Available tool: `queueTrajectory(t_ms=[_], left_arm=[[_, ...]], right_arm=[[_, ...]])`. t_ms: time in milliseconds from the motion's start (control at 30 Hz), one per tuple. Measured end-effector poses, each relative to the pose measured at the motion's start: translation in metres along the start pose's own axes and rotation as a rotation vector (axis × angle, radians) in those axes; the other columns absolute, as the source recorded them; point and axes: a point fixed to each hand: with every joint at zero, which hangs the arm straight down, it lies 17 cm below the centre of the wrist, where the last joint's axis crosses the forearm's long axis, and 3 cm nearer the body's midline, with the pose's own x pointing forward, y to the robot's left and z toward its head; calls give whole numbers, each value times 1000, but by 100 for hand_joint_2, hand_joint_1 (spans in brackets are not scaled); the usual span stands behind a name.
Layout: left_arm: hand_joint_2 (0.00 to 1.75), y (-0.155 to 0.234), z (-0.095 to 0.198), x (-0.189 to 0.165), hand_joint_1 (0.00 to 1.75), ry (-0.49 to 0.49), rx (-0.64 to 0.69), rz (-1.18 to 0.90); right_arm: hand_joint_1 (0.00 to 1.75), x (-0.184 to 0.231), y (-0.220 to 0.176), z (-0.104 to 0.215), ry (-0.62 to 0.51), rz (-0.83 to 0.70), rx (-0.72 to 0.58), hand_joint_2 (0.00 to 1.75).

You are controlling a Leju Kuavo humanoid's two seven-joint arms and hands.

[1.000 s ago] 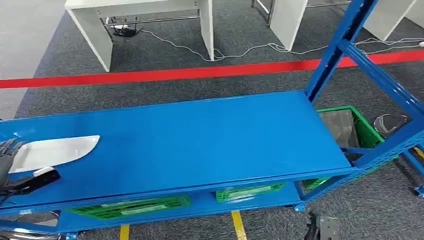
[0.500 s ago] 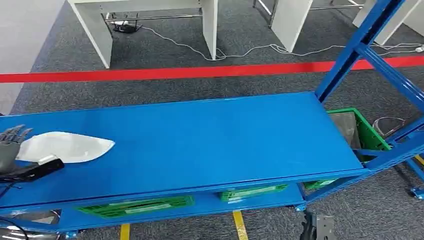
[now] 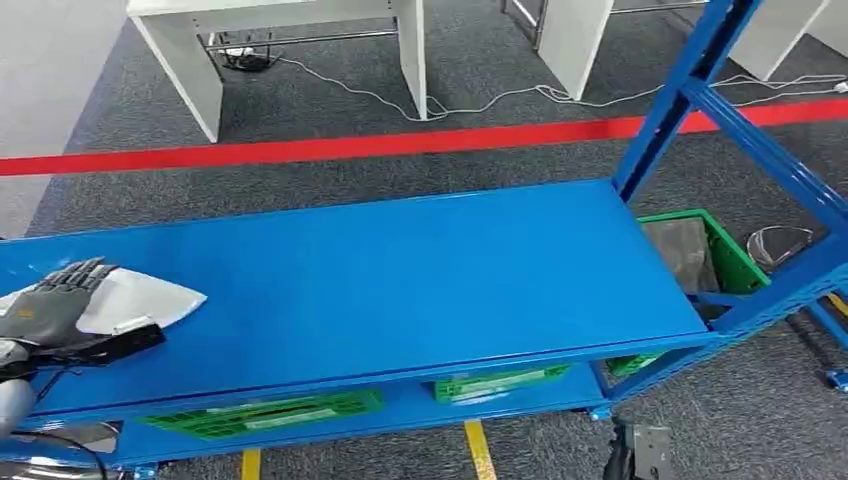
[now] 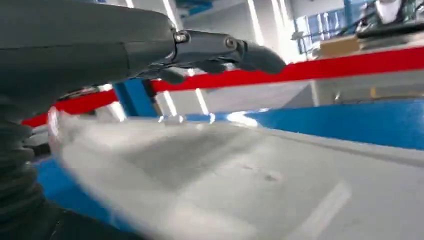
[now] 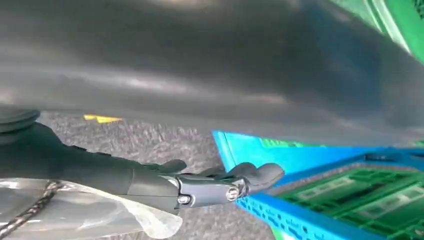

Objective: Take the parts from the cabinet and place them on the table.

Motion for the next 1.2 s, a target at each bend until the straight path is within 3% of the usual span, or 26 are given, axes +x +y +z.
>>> queueTrajectory(t_ms=[133, 167, 200, 433, 1200], left_arm=[[175, -8, -3, 15, 0, -44, -21, 30], [175, -8, -4, 18, 166, -53, -26, 37], [175, -12, -4, 22, 175, -63, -44, 58], [175, -37, 6, 35, 175, -96, -167, 191], [175, -57, 34, 15, 175, -85, -254, 222]], right_arm=[[0, -2, 1, 1, 3, 2, 6, 0], [0, -1, 1, 1, 3, 2, 6, 0], [0, -1, 2, 1, 2, 2, 7, 0], [0, 1, -2, -1, 0, -3, -8, 0], [0, 1, -8, -3, -1, 6, -15, 0]])
